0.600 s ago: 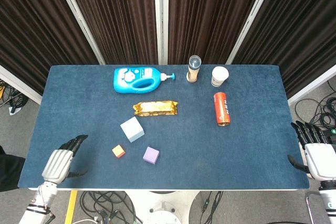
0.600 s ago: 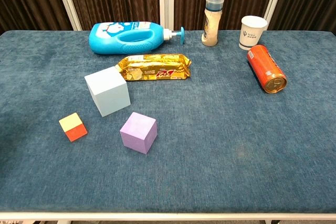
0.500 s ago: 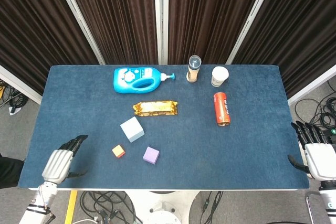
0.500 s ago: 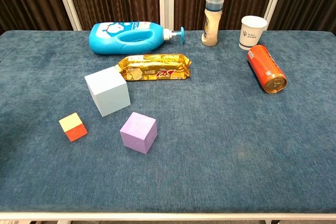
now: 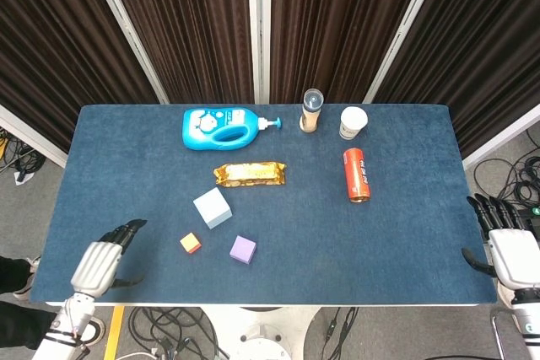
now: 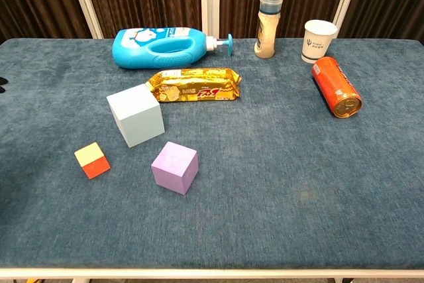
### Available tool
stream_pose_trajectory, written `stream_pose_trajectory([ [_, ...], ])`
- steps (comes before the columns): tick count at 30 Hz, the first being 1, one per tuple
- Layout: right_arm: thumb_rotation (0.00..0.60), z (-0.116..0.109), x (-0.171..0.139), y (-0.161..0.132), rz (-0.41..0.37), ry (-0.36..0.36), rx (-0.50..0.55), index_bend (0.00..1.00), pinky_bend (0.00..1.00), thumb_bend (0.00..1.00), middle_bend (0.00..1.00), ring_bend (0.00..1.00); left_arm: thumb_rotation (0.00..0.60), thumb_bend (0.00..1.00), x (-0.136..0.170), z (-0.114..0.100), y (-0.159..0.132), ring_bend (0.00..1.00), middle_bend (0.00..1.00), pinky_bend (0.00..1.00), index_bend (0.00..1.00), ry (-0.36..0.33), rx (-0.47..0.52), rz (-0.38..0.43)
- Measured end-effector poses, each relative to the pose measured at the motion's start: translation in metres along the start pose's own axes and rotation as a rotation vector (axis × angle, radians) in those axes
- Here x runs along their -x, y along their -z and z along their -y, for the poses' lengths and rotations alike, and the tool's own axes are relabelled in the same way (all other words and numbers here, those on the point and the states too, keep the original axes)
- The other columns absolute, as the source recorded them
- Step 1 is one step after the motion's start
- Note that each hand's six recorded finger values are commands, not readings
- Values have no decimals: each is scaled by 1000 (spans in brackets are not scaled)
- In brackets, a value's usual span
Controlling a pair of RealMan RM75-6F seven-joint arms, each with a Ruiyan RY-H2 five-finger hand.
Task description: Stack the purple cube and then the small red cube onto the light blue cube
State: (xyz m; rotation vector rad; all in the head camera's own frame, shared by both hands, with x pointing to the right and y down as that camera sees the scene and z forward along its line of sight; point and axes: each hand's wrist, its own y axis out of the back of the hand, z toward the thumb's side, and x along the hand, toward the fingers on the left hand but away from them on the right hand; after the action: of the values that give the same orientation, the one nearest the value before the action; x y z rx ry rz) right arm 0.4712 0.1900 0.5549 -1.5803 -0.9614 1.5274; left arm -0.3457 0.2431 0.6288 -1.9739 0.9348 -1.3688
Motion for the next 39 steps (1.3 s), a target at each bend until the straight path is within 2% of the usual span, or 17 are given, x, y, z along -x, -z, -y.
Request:
stream_pose_trajectory([
  [7, 600, -2, 1, -1, -12, 10, 7, 21, 0, 194, 52, 0, 600, 115, 6, 4, -19, 203, 235, 296, 163, 29, -51, 64],
  [12, 600, -3, 2, 0, -17, 16, 24, 22, 0, 194, 52, 0, 600, 115, 0, 8, -25, 203, 243, 298, 163, 59, -92, 88],
  [17, 600, -4, 2, 1, -17, 20, 43, 21, 0, 194, 62, 0, 600, 115, -6, 9, -33, 203, 291, 299, 199, 85, -150, 125],
  [22, 600, -2, 3, 1, -12, 2, 48, 22, 0, 194, 62, 0, 600, 116, -11, 6, -46, 204, 298, 300, 206, 95, -196, 174],
  [31, 600, -5, 4, 4, -1, 7, 68, 21, 0, 194, 63, 0, 600, 117, -12, -6, -91, 221, 298, 325, 206, 86, -289, 314],
  [39, 600, -6, 3, 8, 4, 10, 78, 21, 0, 194, 63, 0, 600, 119, -19, -9, -131, 221, 315, 326, 223, 44, -483, 474],
])
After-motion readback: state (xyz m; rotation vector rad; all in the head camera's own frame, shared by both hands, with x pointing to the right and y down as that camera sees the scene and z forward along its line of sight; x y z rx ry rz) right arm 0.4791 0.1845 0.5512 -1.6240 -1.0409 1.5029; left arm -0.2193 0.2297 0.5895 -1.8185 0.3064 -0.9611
